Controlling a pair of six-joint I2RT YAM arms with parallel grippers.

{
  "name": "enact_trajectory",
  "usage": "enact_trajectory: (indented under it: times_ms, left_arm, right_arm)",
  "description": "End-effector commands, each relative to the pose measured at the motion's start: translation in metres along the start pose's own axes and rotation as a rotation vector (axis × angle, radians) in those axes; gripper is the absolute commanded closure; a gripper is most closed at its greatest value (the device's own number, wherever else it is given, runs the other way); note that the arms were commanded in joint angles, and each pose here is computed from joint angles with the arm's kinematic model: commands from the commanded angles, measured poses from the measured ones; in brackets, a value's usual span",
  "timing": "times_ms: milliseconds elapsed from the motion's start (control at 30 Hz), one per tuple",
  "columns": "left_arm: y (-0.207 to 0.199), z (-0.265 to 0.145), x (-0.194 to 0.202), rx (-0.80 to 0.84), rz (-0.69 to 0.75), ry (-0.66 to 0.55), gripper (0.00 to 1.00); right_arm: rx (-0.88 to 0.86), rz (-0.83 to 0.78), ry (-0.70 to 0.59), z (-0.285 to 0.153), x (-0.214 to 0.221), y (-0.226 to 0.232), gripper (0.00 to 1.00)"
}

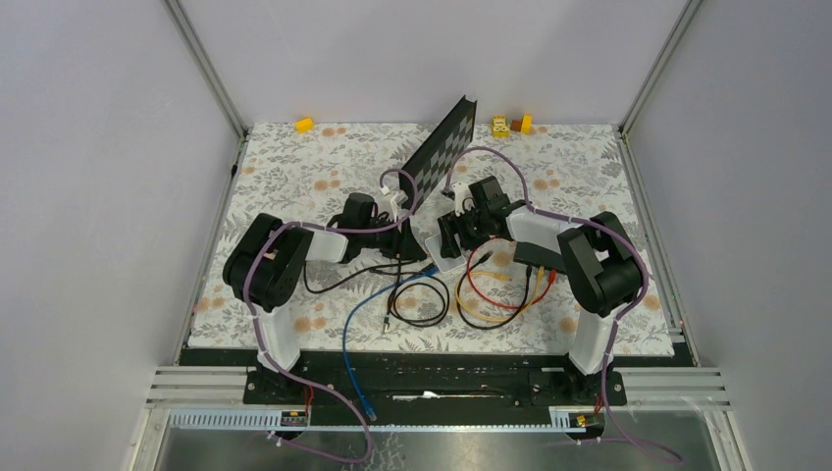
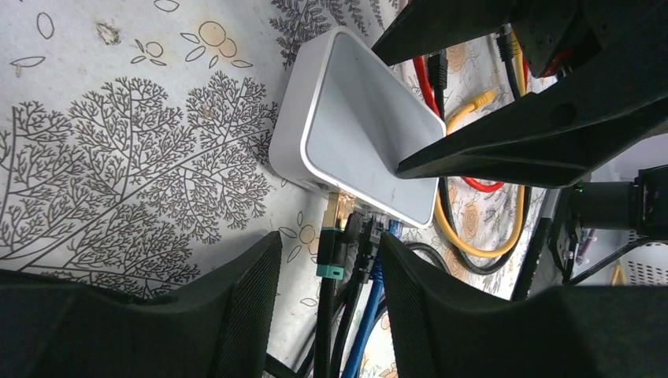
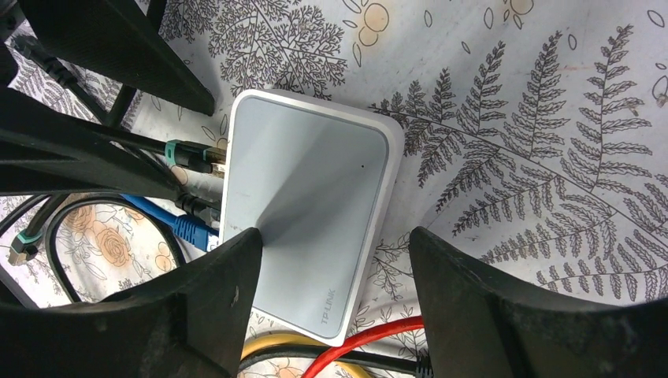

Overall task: Pull the plug from the switch port
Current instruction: Pull the connector from the switch port.

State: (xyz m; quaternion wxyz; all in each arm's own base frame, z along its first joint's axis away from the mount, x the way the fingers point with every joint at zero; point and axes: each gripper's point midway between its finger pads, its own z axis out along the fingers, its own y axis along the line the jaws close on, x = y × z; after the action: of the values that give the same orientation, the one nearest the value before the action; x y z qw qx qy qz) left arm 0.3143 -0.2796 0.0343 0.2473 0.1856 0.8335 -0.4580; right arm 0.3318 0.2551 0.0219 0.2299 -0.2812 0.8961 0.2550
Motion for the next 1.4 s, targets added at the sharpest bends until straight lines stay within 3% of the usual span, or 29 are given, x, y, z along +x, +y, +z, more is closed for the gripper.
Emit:
enact_trajectory:
  times_ms: [0,800,1367]
  left_arm:
    - [0.004,0.004,0.006,0.016,-0.054,0.008,0.48]
    - [0.008,0.016,0.015,0.047,-0.181,0.001,0.64]
    - [0.023,0.018,0.012,-0.043,-0.219,-0.014,0.7]
  right_arm:
    - [0.025,-0.001,0.016,0.007,0.002,-0.003,0.25]
    - [0.028,-0.002,0.021,0.007,0.006,-0.004,0.24]
    - [0.027,-0.007,0.01,0.005,0.004,-0.003,0.24]
